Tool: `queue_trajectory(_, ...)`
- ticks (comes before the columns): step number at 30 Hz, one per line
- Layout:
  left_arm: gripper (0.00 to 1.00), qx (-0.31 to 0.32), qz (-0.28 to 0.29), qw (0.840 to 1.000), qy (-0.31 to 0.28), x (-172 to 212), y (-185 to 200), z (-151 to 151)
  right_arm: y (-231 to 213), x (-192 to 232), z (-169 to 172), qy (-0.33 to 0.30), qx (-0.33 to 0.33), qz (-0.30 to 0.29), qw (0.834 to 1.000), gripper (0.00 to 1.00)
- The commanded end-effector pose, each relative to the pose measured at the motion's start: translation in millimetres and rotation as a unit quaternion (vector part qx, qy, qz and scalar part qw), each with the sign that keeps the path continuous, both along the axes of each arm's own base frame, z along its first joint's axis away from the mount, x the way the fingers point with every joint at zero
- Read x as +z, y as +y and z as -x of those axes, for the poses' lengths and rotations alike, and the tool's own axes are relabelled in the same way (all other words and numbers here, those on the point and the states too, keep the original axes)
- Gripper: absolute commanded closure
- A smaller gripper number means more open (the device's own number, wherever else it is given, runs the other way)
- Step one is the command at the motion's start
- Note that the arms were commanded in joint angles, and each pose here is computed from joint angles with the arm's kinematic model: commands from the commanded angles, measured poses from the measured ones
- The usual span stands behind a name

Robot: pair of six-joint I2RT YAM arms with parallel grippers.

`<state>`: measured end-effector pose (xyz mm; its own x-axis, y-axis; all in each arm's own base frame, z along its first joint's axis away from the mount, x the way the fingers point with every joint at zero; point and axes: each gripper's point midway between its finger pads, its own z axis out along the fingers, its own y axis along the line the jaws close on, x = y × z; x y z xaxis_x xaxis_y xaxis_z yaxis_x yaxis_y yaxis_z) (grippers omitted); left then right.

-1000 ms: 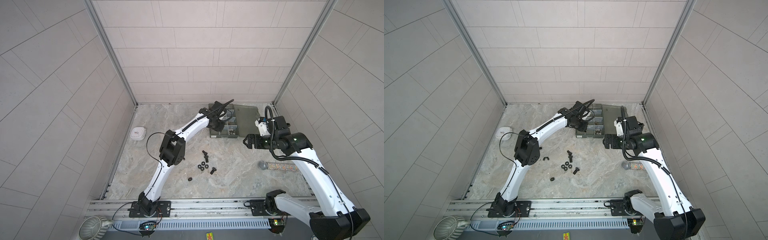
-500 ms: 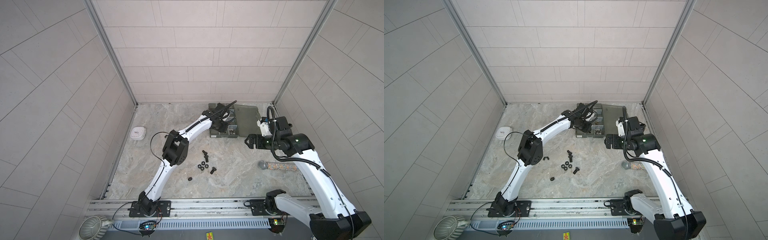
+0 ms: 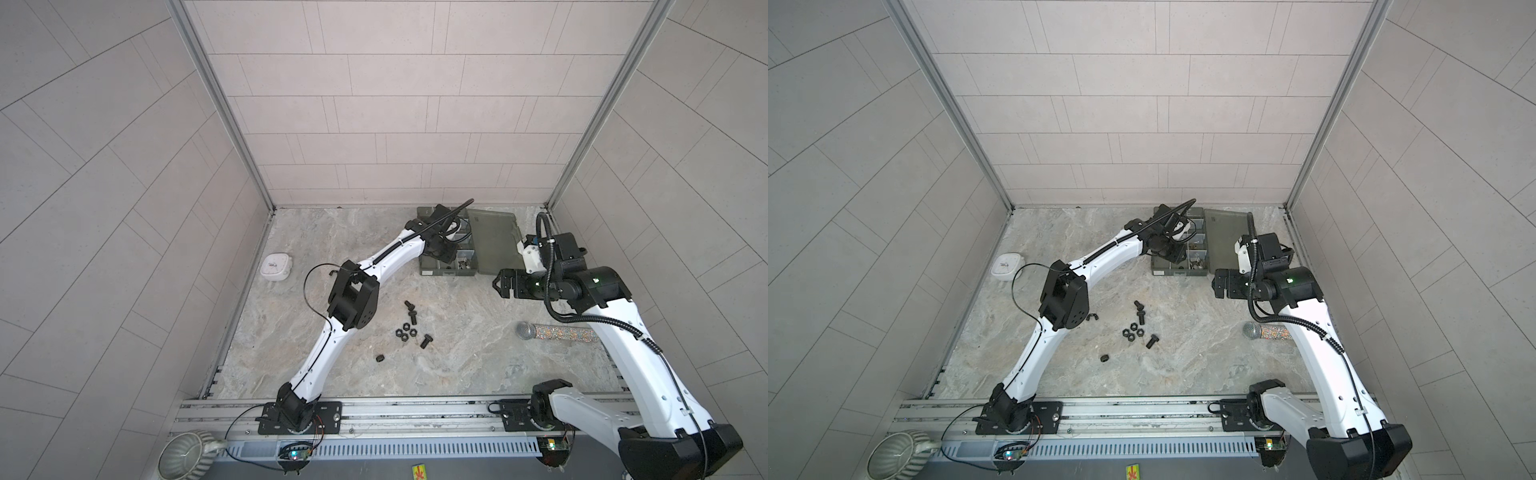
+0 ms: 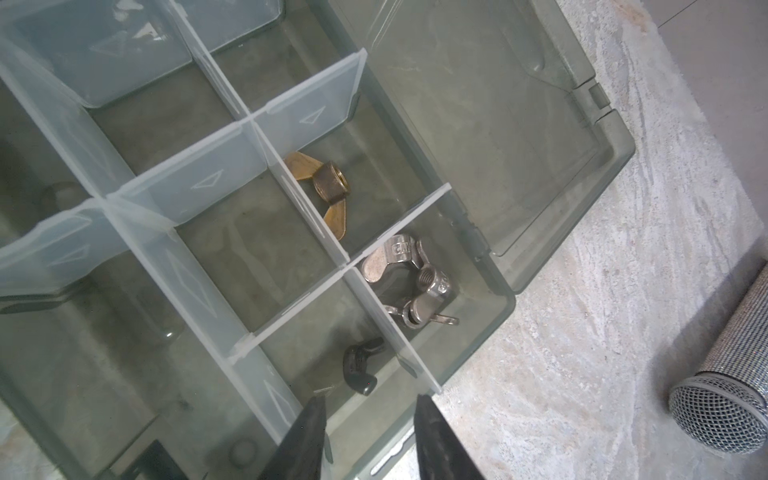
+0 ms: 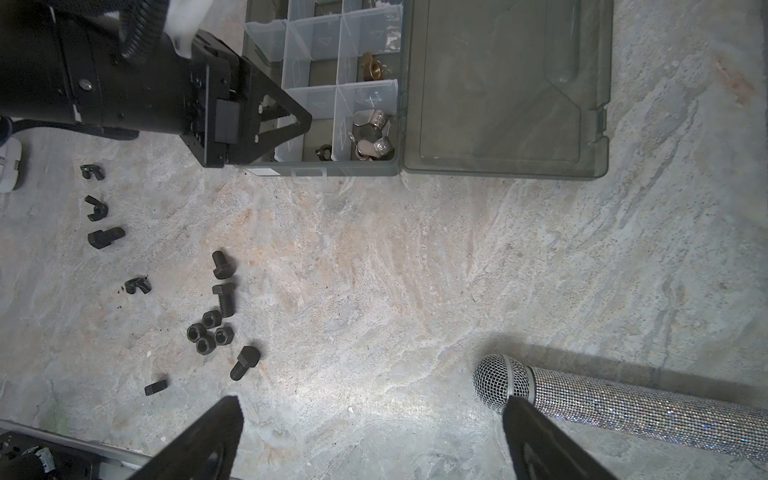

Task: Sort the screws and nuts into containers
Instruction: 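Open the left gripper to drop the black wing nut into a compartment, then move the left gripper back over another black wing nut on the table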

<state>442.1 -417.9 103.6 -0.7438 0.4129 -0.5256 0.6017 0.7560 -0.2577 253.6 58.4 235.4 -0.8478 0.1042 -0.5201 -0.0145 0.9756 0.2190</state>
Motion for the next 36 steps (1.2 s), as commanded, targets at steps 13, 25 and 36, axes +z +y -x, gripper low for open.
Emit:
queue_trajectory(13, 0.59, 0.100, -0.120, 0.986, 0.059, -8.0, 143.8, 111.3, 26.6, -11.0, -8.5, 0.013, 0.029, -0.063, 0.998, 0.01)
queue_trajectory(25, 0.51, 0.192, -0.147, 0.967, 0.078, -31.8, 235.9, 184.1, 46.3, -15.7, -6.3, 0.017, 0.053, -0.072, 0.996, 0.01)
queue_trajectory(36, 0.40, 0.333, -0.131, 0.923, 0.142, -53.1, 290.3, 181.5, 65.5, -8.4, -10.3, 0.001, 0.065, -0.067, 0.996, 0.01)
